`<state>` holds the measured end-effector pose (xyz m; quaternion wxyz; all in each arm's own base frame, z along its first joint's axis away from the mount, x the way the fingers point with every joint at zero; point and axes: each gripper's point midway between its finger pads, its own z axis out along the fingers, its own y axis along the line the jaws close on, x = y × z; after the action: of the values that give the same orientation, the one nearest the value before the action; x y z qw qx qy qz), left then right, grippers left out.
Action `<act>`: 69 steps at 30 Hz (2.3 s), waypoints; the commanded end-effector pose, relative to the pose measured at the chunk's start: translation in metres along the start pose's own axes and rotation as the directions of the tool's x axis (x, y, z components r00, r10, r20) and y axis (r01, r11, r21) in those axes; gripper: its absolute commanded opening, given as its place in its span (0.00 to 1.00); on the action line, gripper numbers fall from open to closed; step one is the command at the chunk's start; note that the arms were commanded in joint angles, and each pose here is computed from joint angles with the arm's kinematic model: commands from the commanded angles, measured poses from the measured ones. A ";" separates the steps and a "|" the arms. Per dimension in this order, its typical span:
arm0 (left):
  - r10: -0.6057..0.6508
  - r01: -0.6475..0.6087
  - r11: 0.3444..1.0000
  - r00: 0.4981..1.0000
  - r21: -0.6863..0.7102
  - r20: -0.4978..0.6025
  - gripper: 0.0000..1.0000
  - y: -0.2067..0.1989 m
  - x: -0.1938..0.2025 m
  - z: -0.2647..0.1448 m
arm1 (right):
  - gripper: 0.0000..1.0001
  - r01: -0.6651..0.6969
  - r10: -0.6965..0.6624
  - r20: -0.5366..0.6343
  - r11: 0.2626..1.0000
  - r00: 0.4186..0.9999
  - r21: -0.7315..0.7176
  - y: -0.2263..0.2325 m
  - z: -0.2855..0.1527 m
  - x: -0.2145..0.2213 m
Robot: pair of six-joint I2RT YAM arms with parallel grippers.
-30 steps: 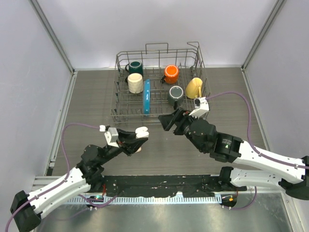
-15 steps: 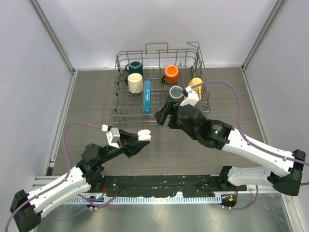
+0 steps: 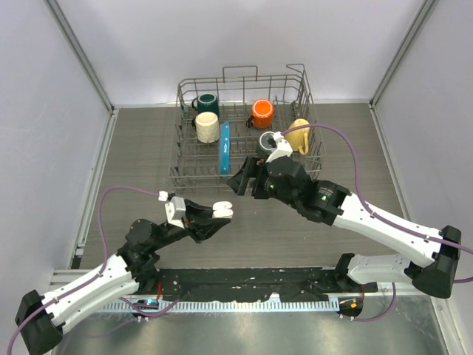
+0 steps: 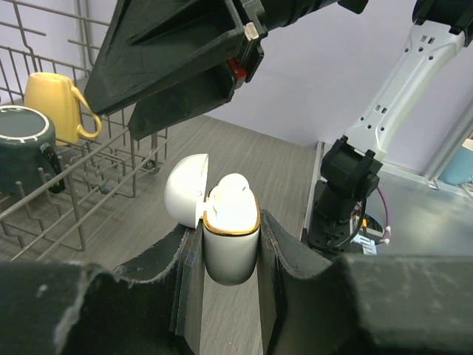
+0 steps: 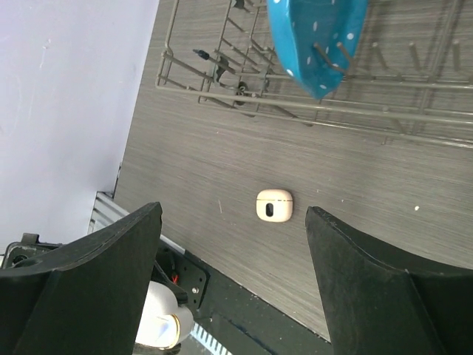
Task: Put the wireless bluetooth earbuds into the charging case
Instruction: Close the charging case, then place the charging case at the center of the board.
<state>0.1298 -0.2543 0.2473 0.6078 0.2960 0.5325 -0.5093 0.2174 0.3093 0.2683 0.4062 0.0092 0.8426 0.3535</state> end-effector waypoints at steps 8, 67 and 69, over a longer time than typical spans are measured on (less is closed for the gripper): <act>0.046 -0.047 0.999 0.997 0.017 0.063 0.00 -0.002 -0.027 0.012 | 0.84 -0.004 -0.019 -0.158 0.989 0.987 -0.147 0.027 0.019 0.037; -0.788 0.459 0.435 0.610 -0.774 -0.081 0.20 0.073 0.221 0.025 | 0.84 -0.230 0.151 0.281 0.934 0.948 0.273 -0.116 -0.054 -0.002; -0.786 0.457 0.437 0.613 -0.774 -0.083 0.26 0.073 0.221 0.023 | 0.85 -0.229 0.149 0.283 0.934 0.947 0.275 -0.116 -0.054 -0.002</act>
<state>0.1802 -0.3244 0.0309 0.2760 -0.0559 0.8767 -0.3899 0.2085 0.1929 0.2165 0.4551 0.1938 0.8297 0.2586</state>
